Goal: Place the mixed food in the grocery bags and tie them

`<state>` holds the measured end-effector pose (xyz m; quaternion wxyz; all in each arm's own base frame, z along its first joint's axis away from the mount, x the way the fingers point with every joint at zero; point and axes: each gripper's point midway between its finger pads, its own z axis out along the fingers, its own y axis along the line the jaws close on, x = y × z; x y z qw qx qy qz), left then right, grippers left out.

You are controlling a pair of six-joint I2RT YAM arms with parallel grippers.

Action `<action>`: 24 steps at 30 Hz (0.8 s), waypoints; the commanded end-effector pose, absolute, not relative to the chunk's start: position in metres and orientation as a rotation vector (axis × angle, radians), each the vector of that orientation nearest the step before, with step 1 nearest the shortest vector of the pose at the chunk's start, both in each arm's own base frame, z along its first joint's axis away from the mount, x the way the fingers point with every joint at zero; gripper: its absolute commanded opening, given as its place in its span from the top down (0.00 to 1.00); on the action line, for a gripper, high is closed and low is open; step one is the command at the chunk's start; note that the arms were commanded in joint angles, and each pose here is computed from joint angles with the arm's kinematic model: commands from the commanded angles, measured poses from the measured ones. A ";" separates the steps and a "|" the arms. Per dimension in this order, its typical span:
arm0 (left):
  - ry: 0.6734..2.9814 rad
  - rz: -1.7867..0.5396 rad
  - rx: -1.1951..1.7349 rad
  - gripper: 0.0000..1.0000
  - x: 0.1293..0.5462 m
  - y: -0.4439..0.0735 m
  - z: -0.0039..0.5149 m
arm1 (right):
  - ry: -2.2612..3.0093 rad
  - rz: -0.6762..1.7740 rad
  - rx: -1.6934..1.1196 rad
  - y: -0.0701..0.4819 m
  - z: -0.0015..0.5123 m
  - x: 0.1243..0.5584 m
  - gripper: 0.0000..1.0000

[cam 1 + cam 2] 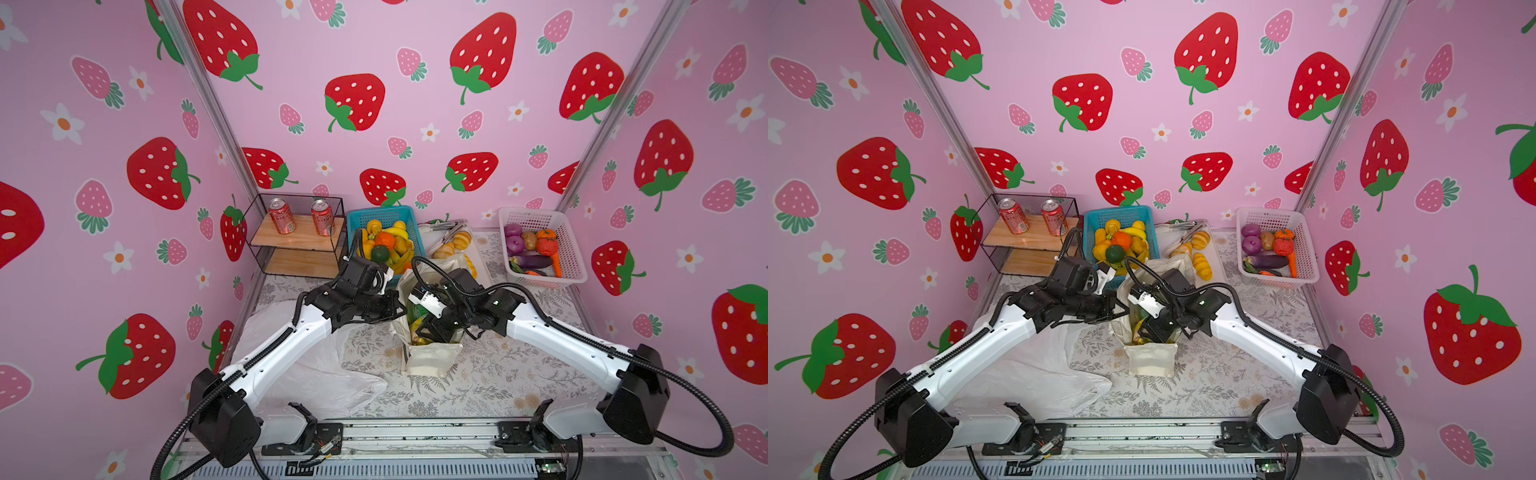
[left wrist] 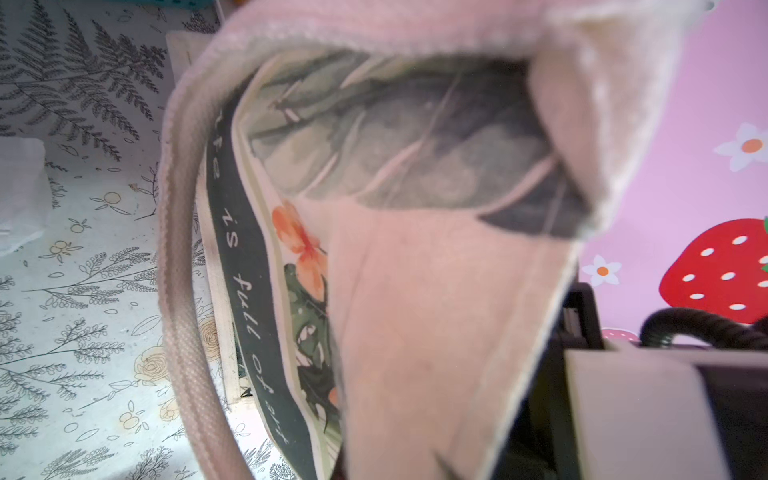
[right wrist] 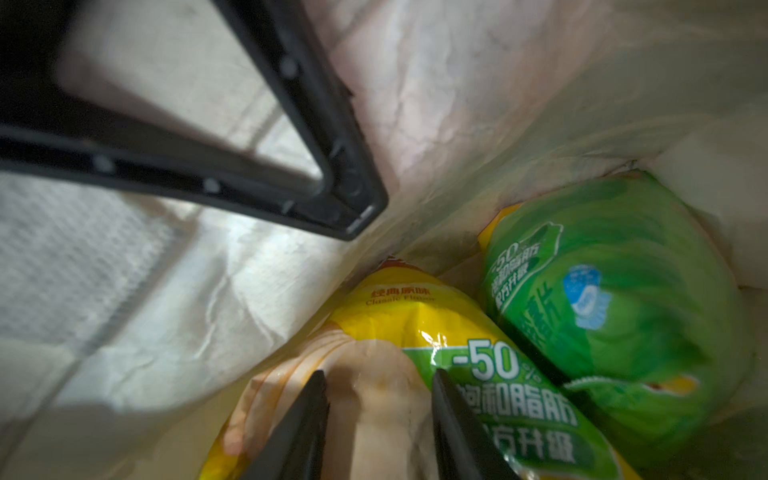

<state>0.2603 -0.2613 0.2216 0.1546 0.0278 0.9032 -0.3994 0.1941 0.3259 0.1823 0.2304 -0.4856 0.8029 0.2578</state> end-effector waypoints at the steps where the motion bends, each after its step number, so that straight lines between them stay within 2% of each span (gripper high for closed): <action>1: 2.480 -1.306 0.147 1.00 0.254 -0.270 0.257 | 2.171 0.658 -1.329 0.321 0.188 0.198 0.53; 3: 2.488 -1.296 0.136 1.00 0.255 -0.268 0.253 | 2.099 0.692 -1.294 0.323 0.213 0.199 0.49; 9: 2.512 -1.205 0.114 1.00 0.256 -0.258 0.241 | 2.000 0.701 -1.063 0.300 0.274 0.221 0.29; 15: 2.513 -1.181 0.109 1.00 0.257 -0.255 0.236 | 2.077 0.436 -0.665 0.228 0.297 0.271 0.16; 19: 2.510 -1.178 0.107 1.00 0.258 -0.255 0.235 | 2.178 0.279 -0.507 0.199 0.268 0.292 0.14; 21: 2.511 -1.178 0.104 1.00 0.258 -0.255 0.234 | 2.200 0.336 -0.491 0.209 0.254 0.294 0.14; 24: 2.514 -1.182 0.104 1.00 0.259 -0.257 0.231 | 2.204 0.486 -0.480 0.231 0.239 0.294 0.22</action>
